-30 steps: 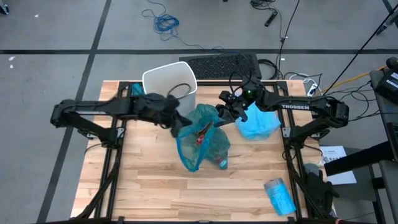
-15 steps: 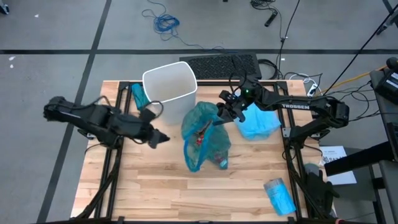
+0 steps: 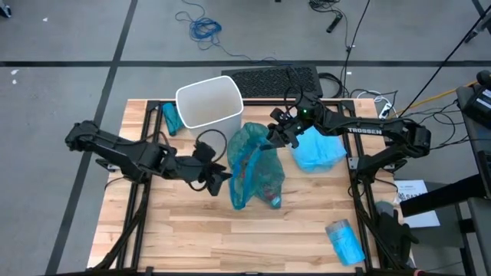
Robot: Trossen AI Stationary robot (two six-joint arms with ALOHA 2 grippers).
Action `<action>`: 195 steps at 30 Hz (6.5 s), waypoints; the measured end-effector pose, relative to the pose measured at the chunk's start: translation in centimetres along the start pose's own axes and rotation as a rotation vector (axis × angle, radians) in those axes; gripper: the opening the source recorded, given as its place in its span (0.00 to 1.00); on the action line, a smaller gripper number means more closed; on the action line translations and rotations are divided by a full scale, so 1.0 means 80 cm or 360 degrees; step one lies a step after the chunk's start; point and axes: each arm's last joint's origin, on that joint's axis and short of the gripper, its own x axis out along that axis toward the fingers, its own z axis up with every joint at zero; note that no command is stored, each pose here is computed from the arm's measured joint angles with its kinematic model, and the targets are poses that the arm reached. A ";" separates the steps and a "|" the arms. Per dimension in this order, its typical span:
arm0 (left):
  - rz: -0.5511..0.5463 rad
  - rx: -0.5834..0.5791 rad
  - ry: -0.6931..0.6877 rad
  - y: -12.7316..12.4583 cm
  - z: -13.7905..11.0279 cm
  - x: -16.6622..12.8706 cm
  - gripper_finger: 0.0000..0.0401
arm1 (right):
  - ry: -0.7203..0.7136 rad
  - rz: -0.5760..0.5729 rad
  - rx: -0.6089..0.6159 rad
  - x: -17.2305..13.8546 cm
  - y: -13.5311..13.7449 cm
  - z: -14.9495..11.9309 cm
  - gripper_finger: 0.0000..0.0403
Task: Place trash/remove bag and relplace
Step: Close the blue trash bag
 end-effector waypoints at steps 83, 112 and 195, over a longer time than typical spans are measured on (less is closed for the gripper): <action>0.0178 0.0579 -0.0431 -0.023 0.110 -0.012 0.00 | -0.0229 0.0283 -0.0106 0.008 0.040 0.016 0.00; 0.0125 0.0645 -0.0256 -0.027 0.101 0.038 0.00 | -0.0440 0.0397 0.0087 -0.002 0.014 -0.024 0.36; 0.0109 0.0685 -0.0300 -0.022 0.112 0.040 0.00 | -0.0597 0.0690 -0.0026 0.007 0.055 -0.035 0.00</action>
